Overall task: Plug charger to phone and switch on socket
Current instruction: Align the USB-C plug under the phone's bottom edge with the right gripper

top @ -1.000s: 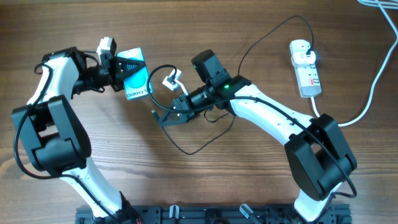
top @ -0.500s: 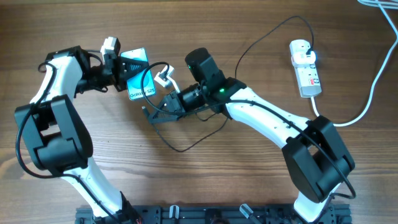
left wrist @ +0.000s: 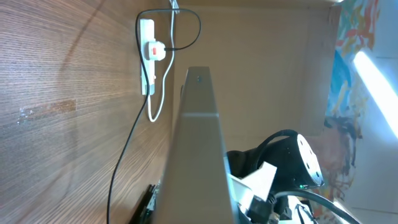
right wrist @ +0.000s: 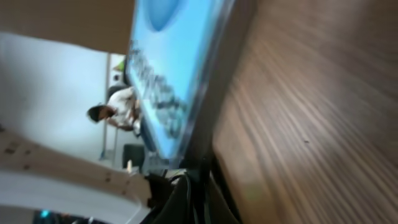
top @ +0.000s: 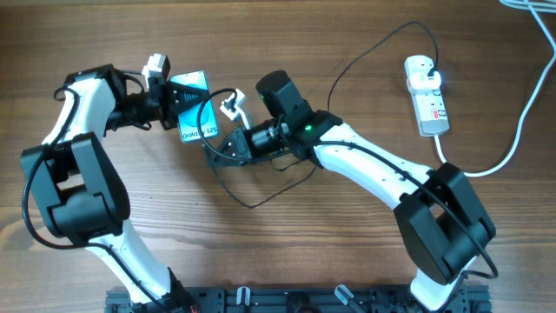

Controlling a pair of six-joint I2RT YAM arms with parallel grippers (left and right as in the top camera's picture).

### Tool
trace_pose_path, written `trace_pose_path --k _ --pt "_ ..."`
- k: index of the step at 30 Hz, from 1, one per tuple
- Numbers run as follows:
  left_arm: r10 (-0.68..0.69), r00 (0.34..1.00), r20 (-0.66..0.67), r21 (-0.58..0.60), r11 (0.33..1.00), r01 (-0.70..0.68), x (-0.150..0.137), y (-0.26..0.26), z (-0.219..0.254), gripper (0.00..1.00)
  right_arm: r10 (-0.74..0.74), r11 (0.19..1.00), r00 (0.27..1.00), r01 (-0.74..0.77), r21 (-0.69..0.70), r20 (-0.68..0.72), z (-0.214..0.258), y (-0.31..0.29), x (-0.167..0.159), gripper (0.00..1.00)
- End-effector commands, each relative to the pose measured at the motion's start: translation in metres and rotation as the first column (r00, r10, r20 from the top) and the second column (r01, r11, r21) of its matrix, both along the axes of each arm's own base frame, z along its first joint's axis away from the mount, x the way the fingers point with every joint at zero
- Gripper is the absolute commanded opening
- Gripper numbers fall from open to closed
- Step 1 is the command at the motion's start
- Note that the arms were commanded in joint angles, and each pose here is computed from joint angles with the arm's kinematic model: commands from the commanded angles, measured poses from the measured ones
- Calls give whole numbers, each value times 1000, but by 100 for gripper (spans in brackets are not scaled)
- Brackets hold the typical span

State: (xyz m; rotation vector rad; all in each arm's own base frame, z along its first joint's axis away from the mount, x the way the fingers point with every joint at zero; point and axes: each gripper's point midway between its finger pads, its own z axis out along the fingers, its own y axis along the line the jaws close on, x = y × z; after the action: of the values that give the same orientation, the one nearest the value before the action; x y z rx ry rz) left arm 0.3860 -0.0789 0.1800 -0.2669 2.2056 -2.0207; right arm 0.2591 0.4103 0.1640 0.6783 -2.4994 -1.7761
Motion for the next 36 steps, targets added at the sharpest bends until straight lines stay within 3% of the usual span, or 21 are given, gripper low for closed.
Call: trace_pose_path --k 1,14,36 --pt "-2 1000 21 -5 1000 2 -1 -2 7 4 -79 996 988 85 -37 130 21 -8 9 5" --pt "3 999 33 -45 999 -2 4 -4 13 4 -28 998 988 36 -46 155 39 -10 -16 5" --pt "-45 996 81 -72 996 51 2 -26 19 4 -164 970 974 189 -156 157 20 -18 5 5"
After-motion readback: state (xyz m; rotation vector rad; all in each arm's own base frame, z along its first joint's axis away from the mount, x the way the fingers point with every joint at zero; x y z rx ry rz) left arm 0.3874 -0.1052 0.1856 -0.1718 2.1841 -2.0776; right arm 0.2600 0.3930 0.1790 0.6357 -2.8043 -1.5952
